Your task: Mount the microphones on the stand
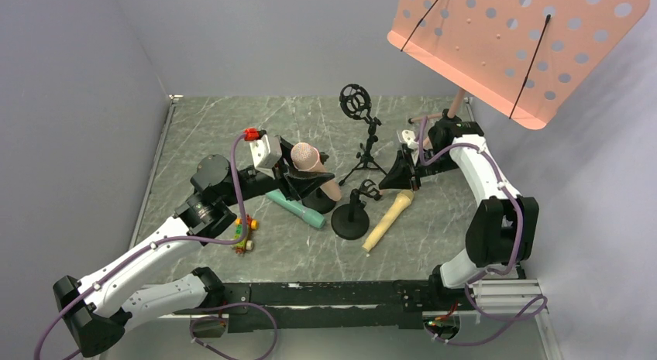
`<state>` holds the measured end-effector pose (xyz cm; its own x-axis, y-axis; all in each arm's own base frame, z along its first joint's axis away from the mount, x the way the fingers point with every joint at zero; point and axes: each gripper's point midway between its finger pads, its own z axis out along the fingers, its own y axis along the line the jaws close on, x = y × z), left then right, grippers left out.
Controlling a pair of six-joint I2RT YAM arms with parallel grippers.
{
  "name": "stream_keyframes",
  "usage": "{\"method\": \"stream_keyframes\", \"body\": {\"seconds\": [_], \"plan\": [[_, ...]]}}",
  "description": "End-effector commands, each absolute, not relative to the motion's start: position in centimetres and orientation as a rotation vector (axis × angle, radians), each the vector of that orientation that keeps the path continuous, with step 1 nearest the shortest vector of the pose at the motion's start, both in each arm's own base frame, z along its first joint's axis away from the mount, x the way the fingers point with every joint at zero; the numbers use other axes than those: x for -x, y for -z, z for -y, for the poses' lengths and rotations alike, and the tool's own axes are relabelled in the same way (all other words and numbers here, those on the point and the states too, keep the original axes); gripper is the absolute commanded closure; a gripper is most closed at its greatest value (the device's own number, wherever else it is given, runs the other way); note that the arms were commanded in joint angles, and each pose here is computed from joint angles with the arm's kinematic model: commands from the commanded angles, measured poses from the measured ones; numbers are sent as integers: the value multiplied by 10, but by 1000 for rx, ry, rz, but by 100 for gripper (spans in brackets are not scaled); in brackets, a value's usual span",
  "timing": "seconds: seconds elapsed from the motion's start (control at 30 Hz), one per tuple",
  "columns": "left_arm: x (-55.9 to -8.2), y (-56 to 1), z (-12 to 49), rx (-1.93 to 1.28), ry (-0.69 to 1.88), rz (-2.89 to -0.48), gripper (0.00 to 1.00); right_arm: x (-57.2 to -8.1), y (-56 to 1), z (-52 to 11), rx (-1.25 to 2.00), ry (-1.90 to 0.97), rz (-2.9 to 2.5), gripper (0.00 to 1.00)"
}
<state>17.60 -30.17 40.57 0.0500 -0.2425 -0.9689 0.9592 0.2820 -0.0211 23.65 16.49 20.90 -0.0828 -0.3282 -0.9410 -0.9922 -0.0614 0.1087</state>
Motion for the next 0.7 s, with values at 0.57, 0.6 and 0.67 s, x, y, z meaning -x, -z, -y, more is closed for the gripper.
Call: {"method": "stream_keyframes", "body": {"seconds": [0.57, 0.6, 0.67], "plan": [[-177, -425, 303, -808, 1108, -1069, 100, -239, -206, -187, 1535, -1204, -1345, 99], [-177, -424, 304, -809, 1111, -1072, 100, -240, -207, -186, 1538, -1201, -1347, 99], [-178, -424, 305, -809, 1115, -1073, 100, -244, -209, -186, 1536, -1186, -1347, 99]]}}
